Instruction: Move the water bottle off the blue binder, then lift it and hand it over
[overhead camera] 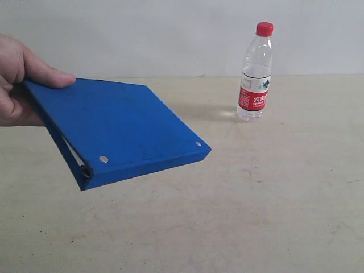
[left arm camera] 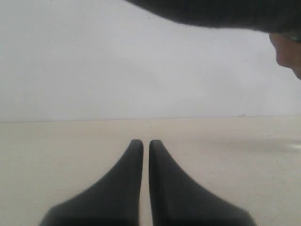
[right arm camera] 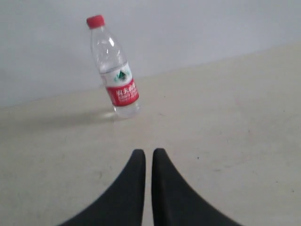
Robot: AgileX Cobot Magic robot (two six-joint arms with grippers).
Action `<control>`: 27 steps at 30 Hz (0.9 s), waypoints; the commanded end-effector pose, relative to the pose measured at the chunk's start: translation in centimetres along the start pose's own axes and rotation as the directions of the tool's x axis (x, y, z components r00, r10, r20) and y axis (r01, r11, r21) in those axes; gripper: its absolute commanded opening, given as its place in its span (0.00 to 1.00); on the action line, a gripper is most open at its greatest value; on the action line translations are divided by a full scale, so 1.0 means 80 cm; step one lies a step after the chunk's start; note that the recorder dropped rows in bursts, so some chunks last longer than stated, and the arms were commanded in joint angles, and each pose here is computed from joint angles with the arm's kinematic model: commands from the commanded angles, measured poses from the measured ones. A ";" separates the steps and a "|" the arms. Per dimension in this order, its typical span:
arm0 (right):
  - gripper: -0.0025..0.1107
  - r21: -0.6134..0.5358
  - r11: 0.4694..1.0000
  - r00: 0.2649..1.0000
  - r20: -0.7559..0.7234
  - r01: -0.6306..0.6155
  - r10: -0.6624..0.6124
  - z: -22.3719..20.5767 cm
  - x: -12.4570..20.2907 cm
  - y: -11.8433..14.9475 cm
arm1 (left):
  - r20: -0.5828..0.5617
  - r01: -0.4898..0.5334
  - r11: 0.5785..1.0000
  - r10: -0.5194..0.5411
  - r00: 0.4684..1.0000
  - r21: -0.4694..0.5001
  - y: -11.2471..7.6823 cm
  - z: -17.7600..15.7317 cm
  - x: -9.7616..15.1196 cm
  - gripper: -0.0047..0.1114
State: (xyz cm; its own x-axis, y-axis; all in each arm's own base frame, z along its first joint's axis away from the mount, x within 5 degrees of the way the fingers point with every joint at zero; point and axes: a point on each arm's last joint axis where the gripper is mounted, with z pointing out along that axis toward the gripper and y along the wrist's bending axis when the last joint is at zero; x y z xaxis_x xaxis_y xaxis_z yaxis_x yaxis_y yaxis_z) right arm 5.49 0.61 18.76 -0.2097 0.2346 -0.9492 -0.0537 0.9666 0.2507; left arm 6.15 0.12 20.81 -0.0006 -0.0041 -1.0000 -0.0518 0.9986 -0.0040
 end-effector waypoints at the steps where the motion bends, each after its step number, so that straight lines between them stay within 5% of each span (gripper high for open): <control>1: 0.03 -0.046 0.981 0.977 -0.095 0.187 -0.191 -0.001 0.011 0.002 | 0.006 0.005 1.000 -0.005 1.000 -0.005 0.000 -0.001 0.001 0.08; 27: 0.03 0.020 0.975 0.972 -0.089 0.219 -0.216 -0.001 0.010 -0.002 | 0.012 0.005 1.000 -0.005 1.000 -0.019 0.002 -0.001 0.000 0.08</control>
State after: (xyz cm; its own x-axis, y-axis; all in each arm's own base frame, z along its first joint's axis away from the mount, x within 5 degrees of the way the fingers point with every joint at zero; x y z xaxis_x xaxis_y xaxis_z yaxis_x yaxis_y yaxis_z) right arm 5.28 0.61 17.88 -0.2888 0.0112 -0.9573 -0.0749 0.9966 0.0342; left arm 6.15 0.15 20.82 0.0011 -0.0040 -1.0000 -0.0552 0.9985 -0.0040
